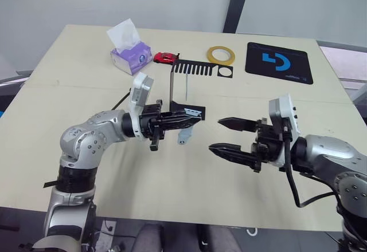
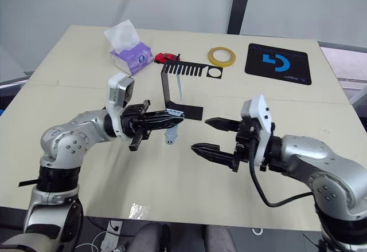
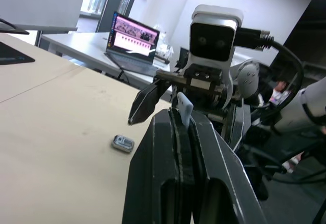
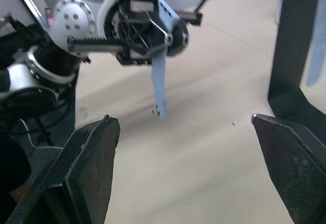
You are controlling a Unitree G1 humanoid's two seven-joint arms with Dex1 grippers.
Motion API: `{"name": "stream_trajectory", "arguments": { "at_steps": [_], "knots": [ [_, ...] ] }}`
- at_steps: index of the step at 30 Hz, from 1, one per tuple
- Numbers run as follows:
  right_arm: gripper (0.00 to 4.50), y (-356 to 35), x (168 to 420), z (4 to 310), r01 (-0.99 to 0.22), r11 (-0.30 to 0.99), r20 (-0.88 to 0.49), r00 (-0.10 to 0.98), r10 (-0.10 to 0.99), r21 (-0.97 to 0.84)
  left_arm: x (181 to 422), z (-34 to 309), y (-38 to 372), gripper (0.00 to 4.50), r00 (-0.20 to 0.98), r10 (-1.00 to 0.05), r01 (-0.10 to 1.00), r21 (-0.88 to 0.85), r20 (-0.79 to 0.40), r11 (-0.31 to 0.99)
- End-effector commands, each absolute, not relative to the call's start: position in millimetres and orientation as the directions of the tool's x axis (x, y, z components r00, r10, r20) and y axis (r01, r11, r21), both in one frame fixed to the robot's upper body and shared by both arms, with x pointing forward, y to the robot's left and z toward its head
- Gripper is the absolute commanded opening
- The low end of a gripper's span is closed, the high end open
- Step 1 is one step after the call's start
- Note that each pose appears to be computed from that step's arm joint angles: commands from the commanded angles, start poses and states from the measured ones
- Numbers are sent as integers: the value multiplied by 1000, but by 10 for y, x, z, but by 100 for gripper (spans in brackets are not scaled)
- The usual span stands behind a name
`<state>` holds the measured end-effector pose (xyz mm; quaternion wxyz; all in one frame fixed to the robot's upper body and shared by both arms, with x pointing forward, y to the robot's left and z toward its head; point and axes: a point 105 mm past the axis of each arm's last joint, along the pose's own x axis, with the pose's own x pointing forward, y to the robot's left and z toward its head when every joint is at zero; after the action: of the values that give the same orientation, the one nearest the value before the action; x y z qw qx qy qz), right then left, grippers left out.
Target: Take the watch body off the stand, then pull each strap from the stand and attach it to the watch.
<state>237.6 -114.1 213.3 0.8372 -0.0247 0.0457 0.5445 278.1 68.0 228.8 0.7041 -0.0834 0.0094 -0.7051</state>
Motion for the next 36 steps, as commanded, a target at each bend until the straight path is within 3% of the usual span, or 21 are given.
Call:
{"name": "stream_trajectory", "arguments": {
  "at_steps": [1, 5, 9, 17, 23, 26, 31, 36],
  "knots": [
    [441, -1337, 2273, 2220, -903, 424, -137, 429, 893, -64, 2763, 2249, 727, 0, -7, -1000, 998, 69, -29, -9],
    [441, -1586, 2238, 2170, -889, 449, -224, 458, 860, -91, 2754, 2065, 813, 0, 4, -986, 972, 232, -168, -36],
    [441, -1909, 2218, 2047, -879, 458, -336, 474, 814, -131, 2627, 1990, 873, 0, -43, -970, 955, 274, -240, -110],
    [441, -2381, 2353, 1820, -896, 399, -493, 442, 749, -196, 2547, 2032, 833, 0, -92, -964, 947, 275, -250, -162],
    [441, -2461, 2449, 1760, -857, 482, -452, 509, 733, -183, 2519, 2042, 744, 0, -90, -969, 949, 275, -228, -153],
    [441, -2366, 2445, 1671, -756, 629, -353, 646, 677, -179, 2511, 2034, 705, 0, -84, -974, 951, 275, -211, -142],
    [441, -2223, 2317, 1489, -605, 783, -294, 781, 551, -141, 2507, 2028, 669, 0, -99, -972, 949, 275, -213, -157],
    [441, -2138, 2193, 1330, -354, 932, -270, 908, 321, -82, 2537, 2039, 619, 0, -120, -966, 941, 284, -229, -184]
  ]
}}
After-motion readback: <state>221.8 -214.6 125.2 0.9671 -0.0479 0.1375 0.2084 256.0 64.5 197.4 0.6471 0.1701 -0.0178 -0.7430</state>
